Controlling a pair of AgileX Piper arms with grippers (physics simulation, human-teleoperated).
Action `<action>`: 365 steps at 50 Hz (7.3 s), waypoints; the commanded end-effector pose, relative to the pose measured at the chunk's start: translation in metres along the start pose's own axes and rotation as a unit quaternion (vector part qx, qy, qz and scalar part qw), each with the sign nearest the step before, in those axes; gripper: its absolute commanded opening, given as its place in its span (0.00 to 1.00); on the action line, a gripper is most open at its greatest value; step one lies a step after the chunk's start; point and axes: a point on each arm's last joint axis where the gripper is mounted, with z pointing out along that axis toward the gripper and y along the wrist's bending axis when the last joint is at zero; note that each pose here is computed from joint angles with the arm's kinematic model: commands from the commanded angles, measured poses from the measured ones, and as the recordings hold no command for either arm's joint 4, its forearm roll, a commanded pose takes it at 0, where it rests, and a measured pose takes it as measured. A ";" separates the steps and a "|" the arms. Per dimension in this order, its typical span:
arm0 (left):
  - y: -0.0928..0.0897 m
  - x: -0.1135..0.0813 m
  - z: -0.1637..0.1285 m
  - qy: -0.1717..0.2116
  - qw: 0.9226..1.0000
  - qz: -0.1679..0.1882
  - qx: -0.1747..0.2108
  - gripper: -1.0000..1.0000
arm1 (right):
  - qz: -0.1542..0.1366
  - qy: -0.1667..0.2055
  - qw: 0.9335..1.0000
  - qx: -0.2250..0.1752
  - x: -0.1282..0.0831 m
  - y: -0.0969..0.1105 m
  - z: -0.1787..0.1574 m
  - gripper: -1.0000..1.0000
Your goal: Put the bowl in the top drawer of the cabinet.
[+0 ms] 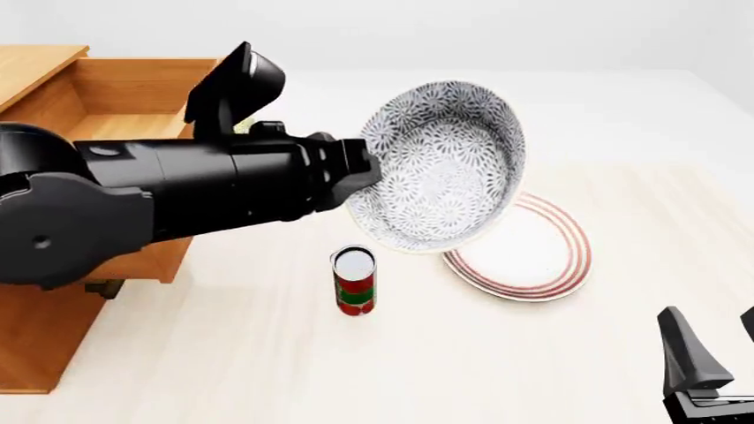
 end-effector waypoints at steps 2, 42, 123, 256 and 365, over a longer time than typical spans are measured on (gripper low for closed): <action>0.009 -0.015 -0.018 -0.029 0.999 -0.010 -0.012 0.00 | 0.000 0.000 1.000 0.000 0.000 0.000 0.000 1.00; 0.018 -0.045 -0.067 -0.089 0.995 -0.006 -0.043 0.00 | 0.000 0.000 1.000 0.000 0.000 0.000 0.000 1.00; 0.041 -0.076 -0.151 -0.206 0.967 -0.037 -0.146 0.00 | 0.000 0.000 1.000 0.000 0.000 0.000 0.000 1.00; 0.103 -0.113 -0.182 -0.212 0.905 -0.044 -0.365 0.00 | 0.000 0.000 1.000 0.000 0.000 0.000 0.000 1.00; 0.161 -0.108 -0.161 -0.176 0.890 -0.053 -0.418 0.00 | 0.000 0.000 1.000 0.000 0.000 0.000 0.000 1.00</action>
